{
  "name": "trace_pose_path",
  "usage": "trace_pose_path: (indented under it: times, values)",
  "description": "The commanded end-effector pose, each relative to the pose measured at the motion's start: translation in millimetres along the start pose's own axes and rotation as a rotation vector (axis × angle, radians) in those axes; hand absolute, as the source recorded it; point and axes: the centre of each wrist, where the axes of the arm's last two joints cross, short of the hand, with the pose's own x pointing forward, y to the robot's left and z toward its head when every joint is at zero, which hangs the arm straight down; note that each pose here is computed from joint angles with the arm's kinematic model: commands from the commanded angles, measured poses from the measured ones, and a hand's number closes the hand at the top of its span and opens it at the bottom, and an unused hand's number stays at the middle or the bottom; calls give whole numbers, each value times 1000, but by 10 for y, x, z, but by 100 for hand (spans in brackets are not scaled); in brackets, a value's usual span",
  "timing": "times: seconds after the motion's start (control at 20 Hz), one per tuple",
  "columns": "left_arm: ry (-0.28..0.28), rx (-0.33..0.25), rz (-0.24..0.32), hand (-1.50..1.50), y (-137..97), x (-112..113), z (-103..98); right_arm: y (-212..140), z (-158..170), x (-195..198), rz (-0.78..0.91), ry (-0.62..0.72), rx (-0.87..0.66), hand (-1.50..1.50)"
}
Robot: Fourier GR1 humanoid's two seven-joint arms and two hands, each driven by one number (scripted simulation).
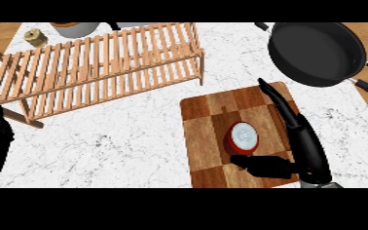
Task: Pick the can from the cutting board and place it in the pot
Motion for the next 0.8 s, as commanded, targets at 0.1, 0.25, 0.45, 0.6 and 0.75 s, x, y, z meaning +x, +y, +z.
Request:
trace_pose_path:
  times: [0.1,0.25,0.45,0.6,0.75]
  values:
    - [94,-310,137,0,-761,-110,79,-75,47,176,12,183,90,-150]
    - [86,-335,129,0,-778,-61,16,-98,-17,194,-8,284,92,-150]
    - [90,-344,129,0,-858,-76,41,-5,36,171,29,435,238,-150]
    - [79,-365,142,0,-944,-54,9,62,46,142,88,503,355,-150]
    - [93,-379,145,0,-1039,-47,21,46,35,126,122,529,390,-150]
